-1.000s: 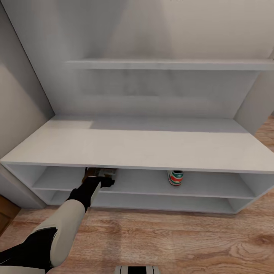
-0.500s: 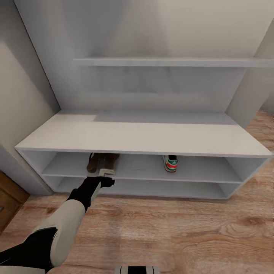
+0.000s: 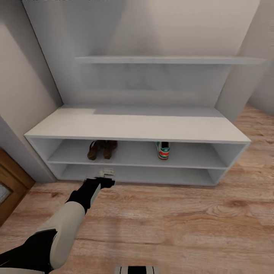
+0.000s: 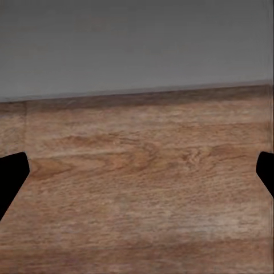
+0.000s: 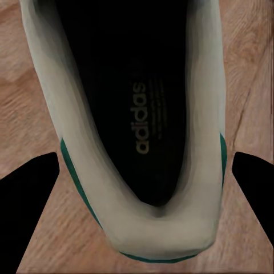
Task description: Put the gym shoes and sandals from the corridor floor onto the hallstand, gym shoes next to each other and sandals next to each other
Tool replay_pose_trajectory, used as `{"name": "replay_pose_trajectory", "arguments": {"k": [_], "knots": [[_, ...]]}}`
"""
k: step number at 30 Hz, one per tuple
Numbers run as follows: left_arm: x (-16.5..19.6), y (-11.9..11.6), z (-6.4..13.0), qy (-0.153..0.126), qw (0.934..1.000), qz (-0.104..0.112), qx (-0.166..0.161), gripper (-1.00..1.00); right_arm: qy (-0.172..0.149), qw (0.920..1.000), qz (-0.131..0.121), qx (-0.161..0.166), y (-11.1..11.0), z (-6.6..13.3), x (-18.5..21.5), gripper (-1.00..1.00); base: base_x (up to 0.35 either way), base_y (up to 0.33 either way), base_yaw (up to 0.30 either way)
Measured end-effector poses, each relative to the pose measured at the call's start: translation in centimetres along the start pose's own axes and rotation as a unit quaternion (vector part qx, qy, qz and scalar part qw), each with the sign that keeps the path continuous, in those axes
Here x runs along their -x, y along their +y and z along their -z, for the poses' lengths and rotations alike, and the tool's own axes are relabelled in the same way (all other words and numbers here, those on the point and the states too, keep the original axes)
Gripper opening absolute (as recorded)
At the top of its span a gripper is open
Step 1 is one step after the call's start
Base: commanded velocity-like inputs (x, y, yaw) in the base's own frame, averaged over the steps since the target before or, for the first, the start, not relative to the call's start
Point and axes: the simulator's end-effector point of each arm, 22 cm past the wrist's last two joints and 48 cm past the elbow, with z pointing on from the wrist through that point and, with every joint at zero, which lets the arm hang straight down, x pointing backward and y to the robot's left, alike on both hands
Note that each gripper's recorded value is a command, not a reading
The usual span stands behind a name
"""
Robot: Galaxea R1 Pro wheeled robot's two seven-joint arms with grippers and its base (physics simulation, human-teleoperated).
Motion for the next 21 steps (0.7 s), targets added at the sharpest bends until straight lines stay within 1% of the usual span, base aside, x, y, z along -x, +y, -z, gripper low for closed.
{"name": "replay_pose_trajectory", "arguments": {"k": [2,5,6,8,10,14,16,17,18,19,20,21], "knots": [[-0.7,-0.1,-0.2,-0.01,1.0,0.0,-0.001,1.0,0.0,1.0,0.0,0.0,0.0,0.0,0.0,-1.0,-0.311,-0.054,0.0],[-2.8,-0.3,-0.4,-0.03,0.9995,0.001,-0.003,1.0,0.003,1.0,0.001,0.002,0.2,0.1,-0.4,-1.0,-0.242,-0.018,0.0],[-3.8,-0.3,-0.4,-0.034,0.9994,0.001,-0.004,1.0,0.004,1.0,0.0,0.003,0.4,0.2,-0.6,-1.0,-0.108,-0.006,0.0],[-6.9,-0.3,-0.5,-0.036,0.9993,0.001,-0.005,1.0,0.006,1.0,-0.001,0.004,0.6,0.3,-0.9,-1.0,-0.062,-0.003,0.0],[-8.6,-0.4,-0.4,-0.039,0.9992,0.0,-0.006,1.0,0.007,1.0,-0.002,0.004,0.6,0.3,-1.0,-1.0,-0.029,-0.002,0.0],[-11.4,-0.6,-0.1,-0.054,0.9985,-0.002,-0.008,1.0,0.007,1.0,-0.002,0.004,0.7,0.3,-1.1,-1.0,-0.011,-0.001,0.0],[-13.5,-1.1,0.3,-0.062,0.9979,-0.003,-0.016,1.0,0.007,1.0,-0.001,0.005,0.7,0.3,-1.1,-1.0,-0.003,0.0,0.0],[-15.8,-1.4,0.8,-0.07,0.9971,-0.007,-0.03,1.0,0.008,1.0,0.0,0.005,0.8,0.3,-1.1,-1.0,0.0,0.0,0.0],[-17.1,-1.4,1.2,-0.072,0.9967,-0.01,-0.037,1.0,0.008,0.9999,0.0,0.006,0.8,0.3,-1.2,-1.0,0.0,0.0,0.0],[-19.3,-0.6,2.1,-0.085,0.995,-0.013,-0.05,1.0,0.009,0.9999,0.0,0.008,1.0,0.4,-1.4,-1.0,0.0,0.0,0.0],[-21.6,0.7,2.8,-0.085,0.9948,0.013,-0.054,1.0,0.01,0.9999,0.001,0.01,1.2,0.4,-1.4,-1.0,0.0,0.0,0.0],[-22.3,1.2,3.2,-0.088,0.994,0.031,-0.057,1.0,0.01,0.9999,0.001,0.01,1.2,0.4,-1.5,-1.0,0.0,0.0,0.0]]}}
